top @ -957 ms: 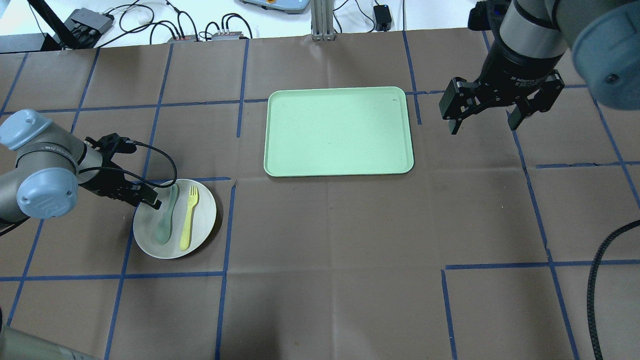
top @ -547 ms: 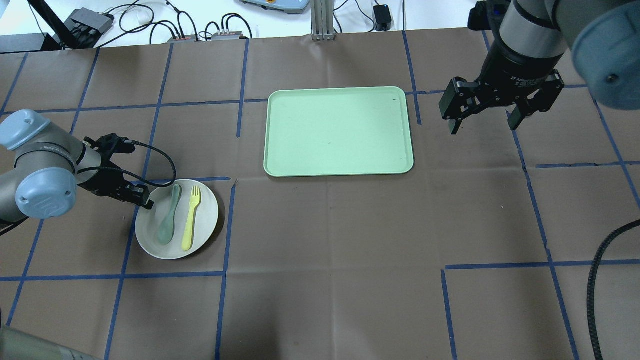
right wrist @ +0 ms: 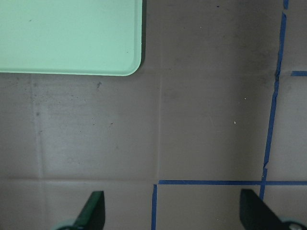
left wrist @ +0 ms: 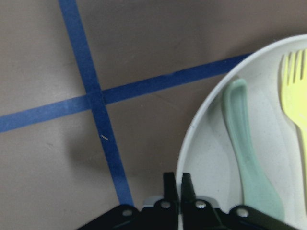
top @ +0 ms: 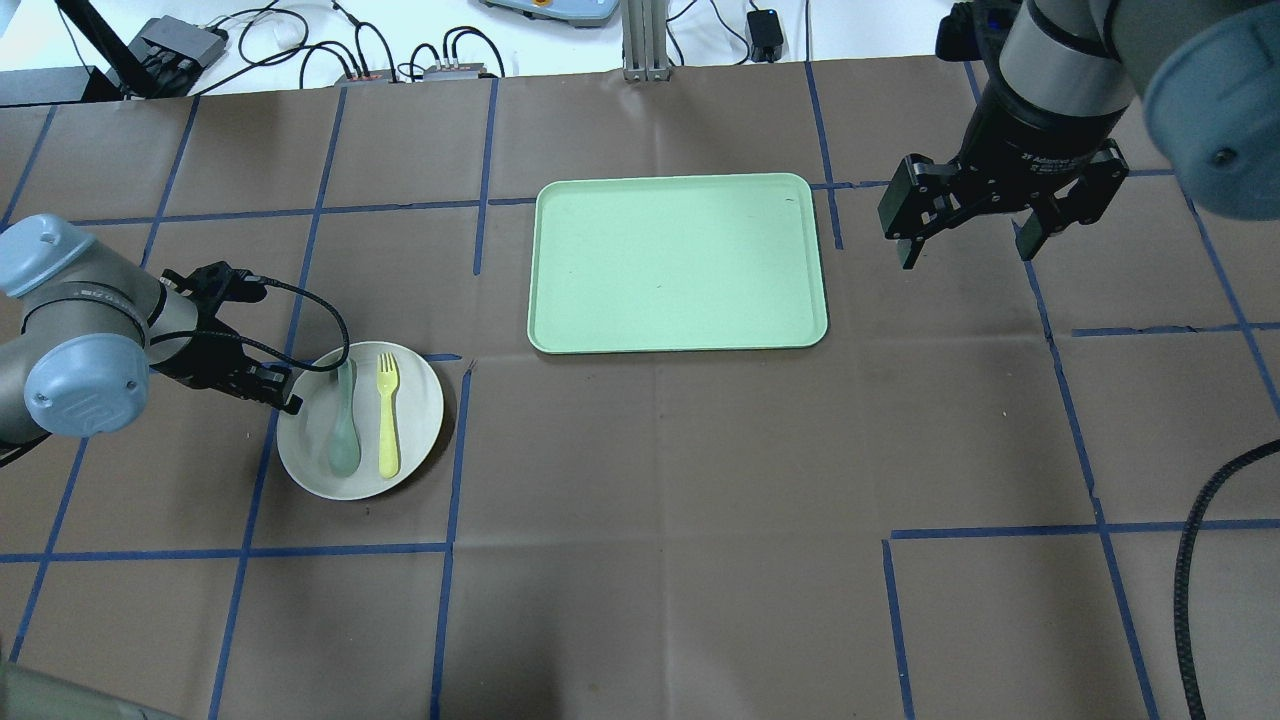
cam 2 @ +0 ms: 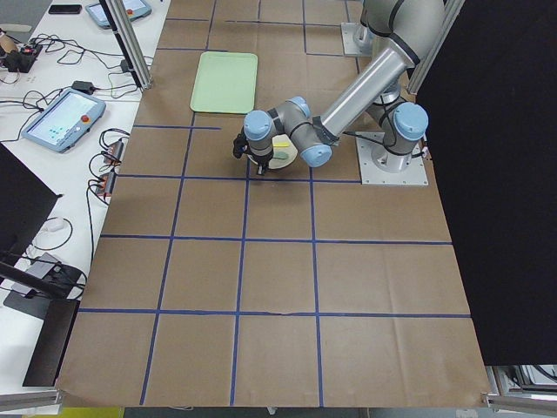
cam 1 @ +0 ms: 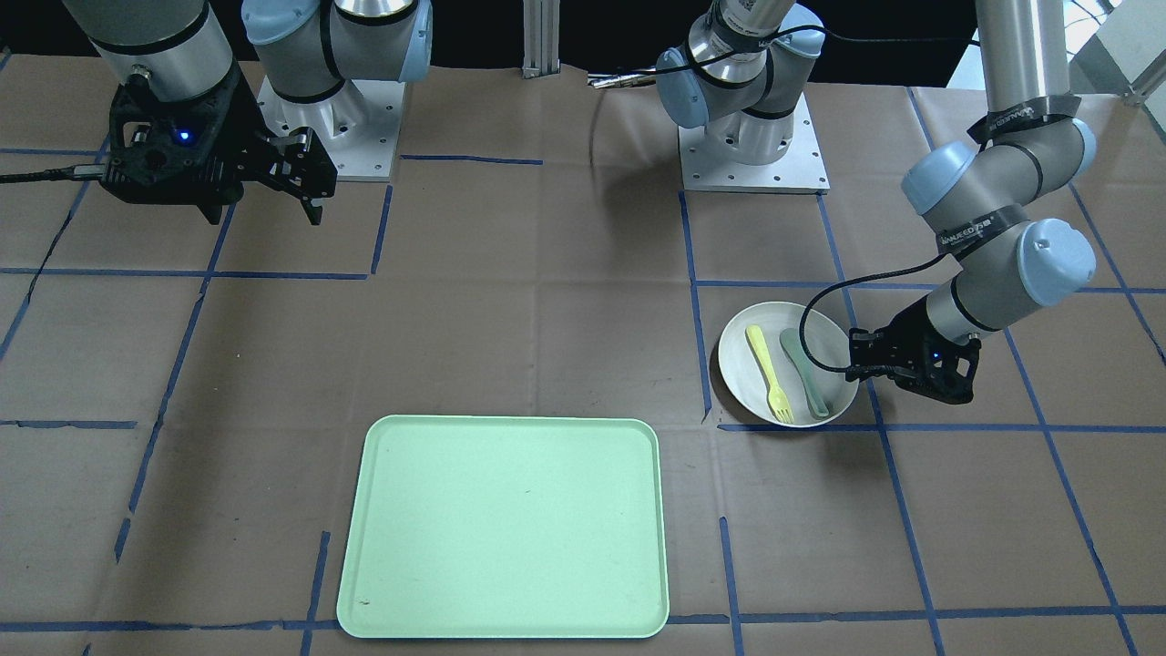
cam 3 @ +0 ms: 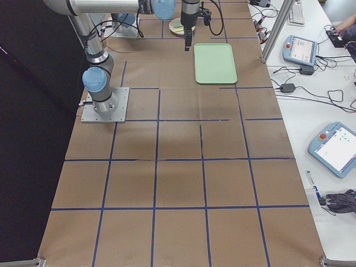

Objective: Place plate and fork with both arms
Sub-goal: 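Carry the plate with the left gripper onto the green tray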

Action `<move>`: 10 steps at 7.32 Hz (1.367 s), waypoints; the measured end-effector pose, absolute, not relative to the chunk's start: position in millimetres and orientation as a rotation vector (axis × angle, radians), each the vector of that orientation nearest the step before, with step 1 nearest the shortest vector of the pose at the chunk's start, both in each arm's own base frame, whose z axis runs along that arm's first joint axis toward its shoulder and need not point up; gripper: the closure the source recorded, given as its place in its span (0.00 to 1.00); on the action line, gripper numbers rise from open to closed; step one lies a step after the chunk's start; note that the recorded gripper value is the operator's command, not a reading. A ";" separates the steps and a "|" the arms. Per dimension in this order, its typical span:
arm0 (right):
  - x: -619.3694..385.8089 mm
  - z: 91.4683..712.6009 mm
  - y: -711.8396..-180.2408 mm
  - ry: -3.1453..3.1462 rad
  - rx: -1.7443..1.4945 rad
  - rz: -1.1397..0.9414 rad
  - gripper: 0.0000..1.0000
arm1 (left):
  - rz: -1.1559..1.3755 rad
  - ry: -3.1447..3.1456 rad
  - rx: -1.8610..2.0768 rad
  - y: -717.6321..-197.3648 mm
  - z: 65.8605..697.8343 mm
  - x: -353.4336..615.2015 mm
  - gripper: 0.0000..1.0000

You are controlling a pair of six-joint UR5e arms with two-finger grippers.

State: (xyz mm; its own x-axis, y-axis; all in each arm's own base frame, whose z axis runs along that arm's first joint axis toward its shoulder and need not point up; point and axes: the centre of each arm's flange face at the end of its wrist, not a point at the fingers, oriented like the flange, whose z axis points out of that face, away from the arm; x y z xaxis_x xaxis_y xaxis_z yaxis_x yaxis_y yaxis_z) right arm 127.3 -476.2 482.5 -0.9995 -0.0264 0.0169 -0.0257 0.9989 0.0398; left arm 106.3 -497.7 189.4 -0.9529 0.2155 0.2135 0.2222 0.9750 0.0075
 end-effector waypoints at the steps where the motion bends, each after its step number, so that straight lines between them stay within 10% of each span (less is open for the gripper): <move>1: 127.3 482.5 -476.2 -3.123 0.041 -0.062 0.00 | -0.026 -2.910 -0.319 -499.1 195.6 102.9 1.00; 10: 127.3 482.5 -476.2 -3.123 0.041 -0.062 0.00 | 0.115 -2.808 -0.271 -608.4 254.4 -153.3 0.99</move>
State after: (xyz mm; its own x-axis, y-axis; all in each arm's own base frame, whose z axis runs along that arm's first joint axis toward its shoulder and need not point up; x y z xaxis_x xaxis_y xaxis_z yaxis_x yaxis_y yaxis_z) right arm 127.3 -476.2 482.5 -0.9995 -0.0264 0.0169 -0.0257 0.9989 0.0399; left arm -153.3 -608.4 254.4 -0.9319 0.1989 0.3034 0.1735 0.9788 -0.1088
